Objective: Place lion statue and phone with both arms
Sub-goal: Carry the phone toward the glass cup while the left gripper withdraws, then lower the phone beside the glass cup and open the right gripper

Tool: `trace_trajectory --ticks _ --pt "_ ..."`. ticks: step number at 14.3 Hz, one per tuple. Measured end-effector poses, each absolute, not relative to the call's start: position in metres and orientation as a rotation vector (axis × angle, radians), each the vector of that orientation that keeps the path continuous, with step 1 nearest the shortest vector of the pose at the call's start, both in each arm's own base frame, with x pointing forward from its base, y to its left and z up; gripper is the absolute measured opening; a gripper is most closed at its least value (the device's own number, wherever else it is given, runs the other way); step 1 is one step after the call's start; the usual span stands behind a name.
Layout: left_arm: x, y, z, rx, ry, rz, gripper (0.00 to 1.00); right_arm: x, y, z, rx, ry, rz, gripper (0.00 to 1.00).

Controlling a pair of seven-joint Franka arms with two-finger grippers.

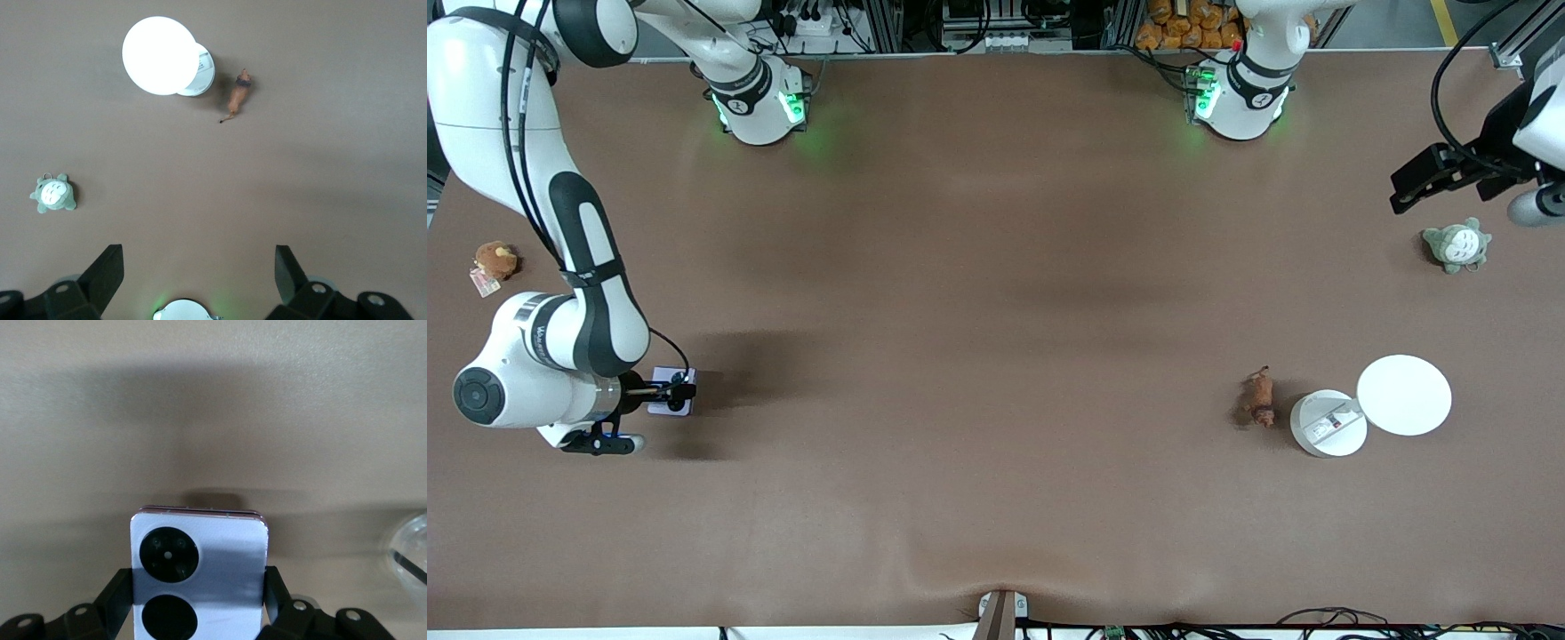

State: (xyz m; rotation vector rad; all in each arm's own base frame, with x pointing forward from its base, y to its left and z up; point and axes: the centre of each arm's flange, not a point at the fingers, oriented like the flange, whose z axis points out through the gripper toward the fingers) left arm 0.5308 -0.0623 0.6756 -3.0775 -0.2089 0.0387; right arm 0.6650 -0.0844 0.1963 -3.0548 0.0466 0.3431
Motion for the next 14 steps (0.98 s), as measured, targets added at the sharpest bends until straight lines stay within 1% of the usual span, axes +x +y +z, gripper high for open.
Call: trace_trajectory --ticks 3,8,9,10,12,14 --pt "0.522 -0.048 0.671 -3.07 -0.249 0.068 1.0 0.651 -0.081 0.172 -3.056 0.039 0.339 0.84" --pt "0.501 -0.043 0.667 -3.062 -0.266 0.094 1.0 0.649 -0.086 0.172 -3.054 0.005 0.334 0.84" --pt "0.497 -0.042 0.669 -3.069 -0.273 0.089 1.0 0.649 -0.089 0.172 -3.053 0.003 0.333 0.9" --pt "0.493 -0.041 0.672 -3.084 -0.278 0.078 1.0 0.65 -0.09 0.174 -3.052 -0.002 0.33 0.99" --pt "0.488 -0.043 0.671 -3.107 -0.274 0.018 1.0 0.658 -0.087 0.188 -3.041 -0.017 0.354 1.0" --pt "0.485 -0.045 0.666 -3.11 -0.249 -0.004 1.0 0.673 -0.082 0.223 -3.024 -0.038 0.396 1.0"
